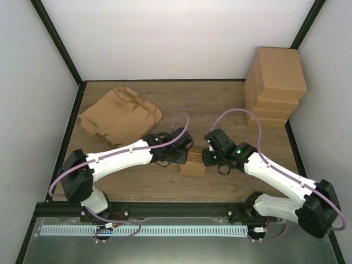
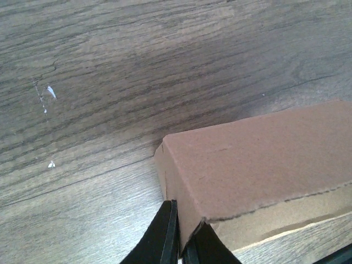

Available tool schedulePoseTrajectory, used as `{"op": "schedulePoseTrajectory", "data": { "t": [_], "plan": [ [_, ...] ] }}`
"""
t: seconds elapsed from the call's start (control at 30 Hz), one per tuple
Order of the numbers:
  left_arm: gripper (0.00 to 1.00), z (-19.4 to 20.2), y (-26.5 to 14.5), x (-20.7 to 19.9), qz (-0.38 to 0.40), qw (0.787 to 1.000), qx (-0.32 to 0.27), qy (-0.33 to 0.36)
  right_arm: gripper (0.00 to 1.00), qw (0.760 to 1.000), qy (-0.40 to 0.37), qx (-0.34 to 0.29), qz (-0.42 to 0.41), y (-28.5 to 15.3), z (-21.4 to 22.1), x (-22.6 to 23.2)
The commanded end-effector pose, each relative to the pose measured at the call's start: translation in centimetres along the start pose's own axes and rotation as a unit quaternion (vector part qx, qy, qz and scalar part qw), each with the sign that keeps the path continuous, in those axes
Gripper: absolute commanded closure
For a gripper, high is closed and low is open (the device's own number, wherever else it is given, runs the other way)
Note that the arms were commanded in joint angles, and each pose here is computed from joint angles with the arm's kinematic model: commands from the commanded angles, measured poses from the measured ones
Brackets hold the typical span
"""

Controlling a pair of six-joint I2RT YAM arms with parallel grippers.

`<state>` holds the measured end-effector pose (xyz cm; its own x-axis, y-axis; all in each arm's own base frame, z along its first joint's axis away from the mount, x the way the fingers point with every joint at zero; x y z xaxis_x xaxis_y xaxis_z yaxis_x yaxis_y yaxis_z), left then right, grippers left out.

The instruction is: Fold the paper box

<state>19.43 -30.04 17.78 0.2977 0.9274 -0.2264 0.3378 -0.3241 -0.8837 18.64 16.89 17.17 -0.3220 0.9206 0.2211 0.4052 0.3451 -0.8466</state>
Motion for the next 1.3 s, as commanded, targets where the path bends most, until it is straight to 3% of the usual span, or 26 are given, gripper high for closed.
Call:
{"op": "schedulePoseTrajectory", "data": {
  "t": [0.0, 0.13, 0.27, 0.5, 0.73, 0.97, 1.03, 1.27],
  "plan": [
    [0.96, -1.3, -0.5, -1.2, 0.021, 0.999, -0.006, -0.024, 0.71, 1.0, 0.0, -0.011, -0.009, -0.3, -0.4, 0.8],
    [0.96, -1.5, -0.6, -1.0, 0.014, 0.999, -0.013, -0.032, 0.69, 1.0, 0.003, -0.011, -0.022, -0.2, -0.3, 1.2],
    [0.96, -1.9, -0.9, -0.6, 0.011, 0.998, -0.032, -0.048, 0.74, 1.0, 0.004, -0.008, -0.023, 0.3, -0.2, 1.3],
    [0.96, -2.3, -1.1, -0.5, 0.028, 0.998, -0.017, -0.06, 0.73, 1.0, -0.009, -0.019, -0.004, 1.0, 0.0, 1.6],
    [0.96, -2.4, -1.5, 0.1, 0.02, 0.997, -0.023, -0.07, 0.61, 0.999, -0.005, -0.047, -0.023, 0.7, 0.0, 2.1],
    [0.96, -1.8, -1.5, 1.4, 0.025, 0.993, -0.063, -0.098, 0.57, 0.995, 0.021, -0.056, -0.075, -0.1, -0.4, 3.3],
    [0.96, -1.4, -1.6, 1.8, 0.027, 0.991, -0.069, -0.11, 0.49, 0.995, 0.024, -0.051, -0.085, 0.2, -0.2, 3.5],
    [0.96, -0.9, -2.0, 2.2, 0.026, 0.991, -0.067, -0.115, 0.49, 0.997, 0.01, -0.029, -0.069, 1.6, 1.1, 2.8]
  ]
}}
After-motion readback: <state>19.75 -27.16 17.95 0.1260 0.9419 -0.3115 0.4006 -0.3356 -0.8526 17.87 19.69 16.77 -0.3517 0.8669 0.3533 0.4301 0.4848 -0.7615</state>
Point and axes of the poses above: each gripper's point midway between its finger pads, its own y axis out along the fingers, its own x axis along the line the jaws close on, z = x × y, the point moved 6 cm from there along -y, back along the fingers, and after that the axes turned 2 degrees about -y, right-handed, at the moved point
